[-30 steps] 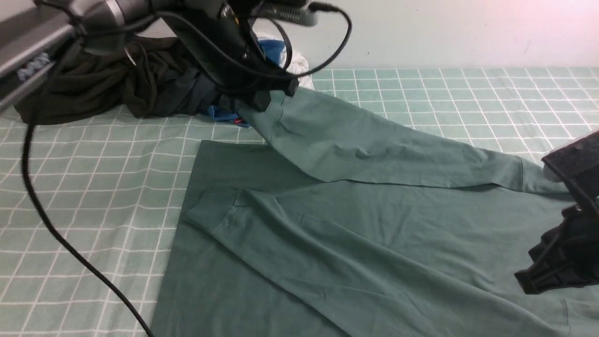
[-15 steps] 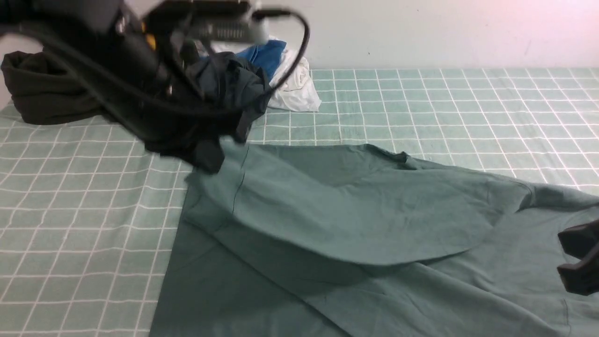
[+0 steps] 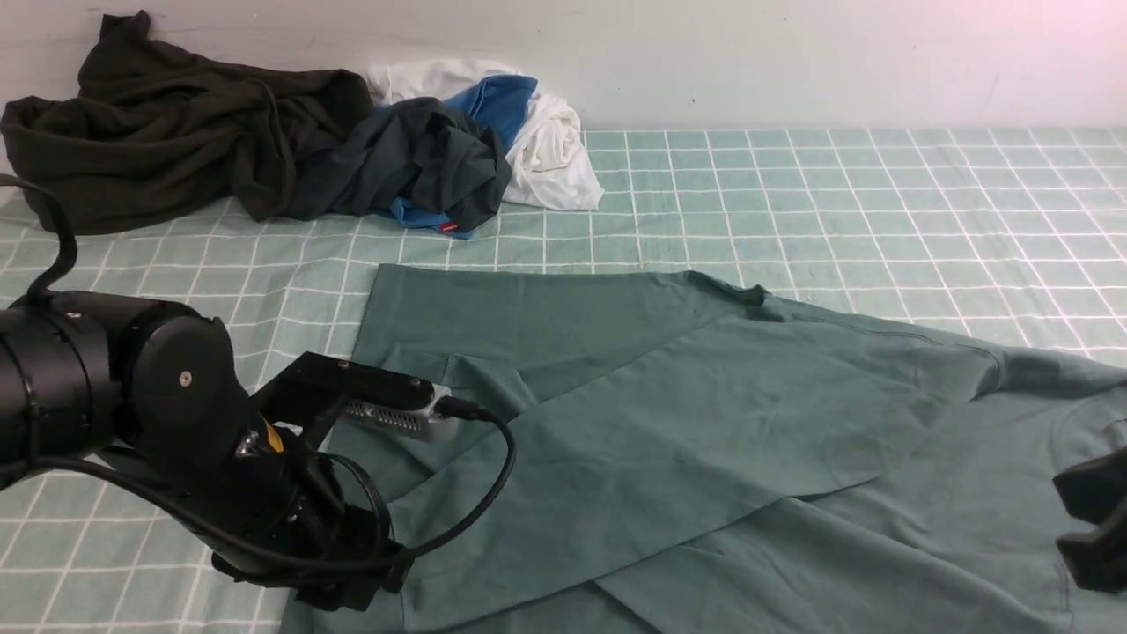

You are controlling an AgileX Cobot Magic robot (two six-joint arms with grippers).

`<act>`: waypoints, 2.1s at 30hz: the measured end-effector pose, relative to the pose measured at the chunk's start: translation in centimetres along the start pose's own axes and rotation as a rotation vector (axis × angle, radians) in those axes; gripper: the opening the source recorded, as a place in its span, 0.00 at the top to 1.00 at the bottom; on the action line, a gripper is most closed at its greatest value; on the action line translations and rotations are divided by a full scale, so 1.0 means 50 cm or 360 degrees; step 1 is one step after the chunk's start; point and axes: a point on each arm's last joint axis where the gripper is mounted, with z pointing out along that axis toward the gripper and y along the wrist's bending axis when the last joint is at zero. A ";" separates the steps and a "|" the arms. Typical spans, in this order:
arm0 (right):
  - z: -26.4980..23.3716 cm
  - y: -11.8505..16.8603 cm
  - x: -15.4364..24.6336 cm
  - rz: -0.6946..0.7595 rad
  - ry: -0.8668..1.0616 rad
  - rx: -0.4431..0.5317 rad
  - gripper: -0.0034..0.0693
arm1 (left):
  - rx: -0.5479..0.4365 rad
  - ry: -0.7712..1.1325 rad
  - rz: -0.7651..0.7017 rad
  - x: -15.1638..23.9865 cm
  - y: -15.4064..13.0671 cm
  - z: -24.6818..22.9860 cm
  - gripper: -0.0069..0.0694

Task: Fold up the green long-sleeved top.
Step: Use the left arm to drag and drop the cuff onto the cuff closest to the left arm, then use both arms simultaneously to clamp the lower edge of the clothing fabric

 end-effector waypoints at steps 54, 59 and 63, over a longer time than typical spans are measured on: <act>-0.010 0.057 0.019 -0.0237 0.0131 -0.0519 0.97 | -0.0089 0.0428 0.1338 0.203 -0.104 0.086 0.84; -0.010 0.055 0.019 -0.0254 0.0128 -0.0506 0.97 | -0.0118 0.0452 0.1215 0.189 -0.109 0.074 0.90; -0.010 0.055 0.019 -0.0264 0.0128 -0.0501 0.97 | -0.0139 0.0465 0.1165 0.168 -0.118 0.036 0.90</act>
